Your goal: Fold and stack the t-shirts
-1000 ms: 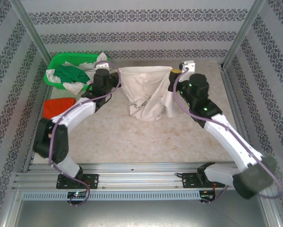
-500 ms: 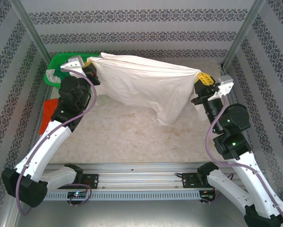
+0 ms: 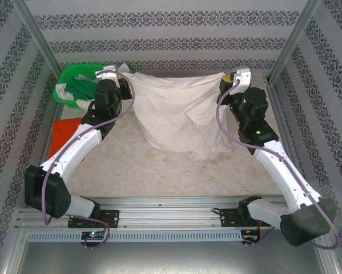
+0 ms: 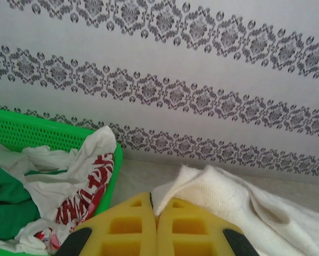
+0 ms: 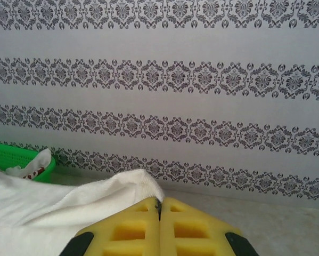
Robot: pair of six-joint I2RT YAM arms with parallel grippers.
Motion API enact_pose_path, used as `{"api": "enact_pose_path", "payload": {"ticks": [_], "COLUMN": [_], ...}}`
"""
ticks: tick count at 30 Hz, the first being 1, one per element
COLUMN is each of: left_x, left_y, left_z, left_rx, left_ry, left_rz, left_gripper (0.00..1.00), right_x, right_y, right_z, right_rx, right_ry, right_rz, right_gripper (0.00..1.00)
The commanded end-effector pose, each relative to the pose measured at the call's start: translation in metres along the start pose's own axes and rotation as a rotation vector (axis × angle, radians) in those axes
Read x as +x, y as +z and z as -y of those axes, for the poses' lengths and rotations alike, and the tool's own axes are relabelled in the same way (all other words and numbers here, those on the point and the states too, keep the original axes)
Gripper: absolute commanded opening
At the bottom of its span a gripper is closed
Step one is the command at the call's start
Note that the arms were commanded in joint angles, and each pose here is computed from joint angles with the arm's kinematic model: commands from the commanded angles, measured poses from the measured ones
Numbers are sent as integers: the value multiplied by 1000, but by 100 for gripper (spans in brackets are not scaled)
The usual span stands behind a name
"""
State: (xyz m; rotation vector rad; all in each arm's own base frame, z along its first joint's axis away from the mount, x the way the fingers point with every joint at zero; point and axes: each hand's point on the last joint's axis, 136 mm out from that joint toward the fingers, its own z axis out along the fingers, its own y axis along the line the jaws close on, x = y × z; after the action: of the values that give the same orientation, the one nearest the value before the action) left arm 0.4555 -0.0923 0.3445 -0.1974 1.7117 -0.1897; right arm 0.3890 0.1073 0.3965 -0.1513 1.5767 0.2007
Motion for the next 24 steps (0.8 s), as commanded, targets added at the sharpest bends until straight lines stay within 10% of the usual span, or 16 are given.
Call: {"api": "enact_pose_path", "payload": {"ticks": [1,24], "left_x": [-58,-115], "left_y": [-23,-128], "left_z": [3,26], "left_rx": [22,273], "left_ry": [-26,-135], "left_rz": [139,230], "left_gripper": [0,0], "right_x": [-73,-229], "right_y": [-19,-174], "right_z": [-9,-18], "right_rx": [-64,-128], "right_ry": [24,-108], "right_rz": [182,506], "right_gripper": [0,0]}}
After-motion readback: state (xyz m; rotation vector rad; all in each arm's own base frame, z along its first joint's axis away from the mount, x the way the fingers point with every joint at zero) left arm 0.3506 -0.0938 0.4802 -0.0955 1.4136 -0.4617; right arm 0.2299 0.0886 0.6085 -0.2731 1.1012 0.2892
